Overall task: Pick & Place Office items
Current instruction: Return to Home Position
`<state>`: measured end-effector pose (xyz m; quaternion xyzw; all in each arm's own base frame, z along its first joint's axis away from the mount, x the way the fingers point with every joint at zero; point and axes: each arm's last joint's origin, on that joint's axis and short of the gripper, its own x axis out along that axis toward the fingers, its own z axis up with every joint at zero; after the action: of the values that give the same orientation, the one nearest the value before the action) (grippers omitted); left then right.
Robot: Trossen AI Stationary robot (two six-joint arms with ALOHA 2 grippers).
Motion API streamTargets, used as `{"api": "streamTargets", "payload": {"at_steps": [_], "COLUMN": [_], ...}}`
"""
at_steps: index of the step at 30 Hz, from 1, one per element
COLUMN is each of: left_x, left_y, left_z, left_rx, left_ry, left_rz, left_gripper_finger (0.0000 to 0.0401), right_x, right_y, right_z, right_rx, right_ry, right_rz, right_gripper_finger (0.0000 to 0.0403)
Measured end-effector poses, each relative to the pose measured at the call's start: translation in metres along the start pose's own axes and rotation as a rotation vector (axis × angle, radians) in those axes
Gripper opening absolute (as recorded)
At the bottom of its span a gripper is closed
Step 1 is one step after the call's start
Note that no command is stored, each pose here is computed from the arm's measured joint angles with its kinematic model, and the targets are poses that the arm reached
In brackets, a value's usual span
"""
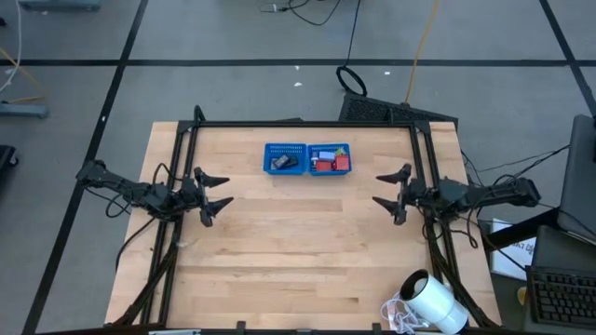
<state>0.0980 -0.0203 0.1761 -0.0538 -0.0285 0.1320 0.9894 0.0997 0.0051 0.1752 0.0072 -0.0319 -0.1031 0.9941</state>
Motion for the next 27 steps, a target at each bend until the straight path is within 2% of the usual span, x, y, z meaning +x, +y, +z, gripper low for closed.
{"api": "streamTargets", "payload": {"at_steps": [5, 11, 18, 27], "left_x": [0.0, 0.0, 0.0, 0.0], "left_y": [0.0, 0.0, 0.0, 0.0], "left_z": [0.0001, 0.0, 0.0, 0.0], "left_rx": [0.0, 0.0, 0.0, 0.0], "left_ry": [0.0, 0.0, 0.0, 0.0], "left_rz": [0.0, 0.0, 0.0, 0.0], "left_gripper_finger": [0.0311, 0.031, 0.031, 0.031], "right_x": [-0.0029, -0.0034, -0.0023, -0.0013], "right_y": [0.0006, 0.0039, 0.0042, 0.0045], "right_z": [-0.0028, -0.0052, -0.0095, -0.0066], "right_rx": [-0.008, -0.078, -0.184, -0.185], "right_ry": [0.022, 0.04, 0.078, 0.049], "right_rz": [0.06, 0.178, 0.183, 0.18], "right_gripper_finger": [0.0313, 0.0313, 0.0313, 0.0313]}}
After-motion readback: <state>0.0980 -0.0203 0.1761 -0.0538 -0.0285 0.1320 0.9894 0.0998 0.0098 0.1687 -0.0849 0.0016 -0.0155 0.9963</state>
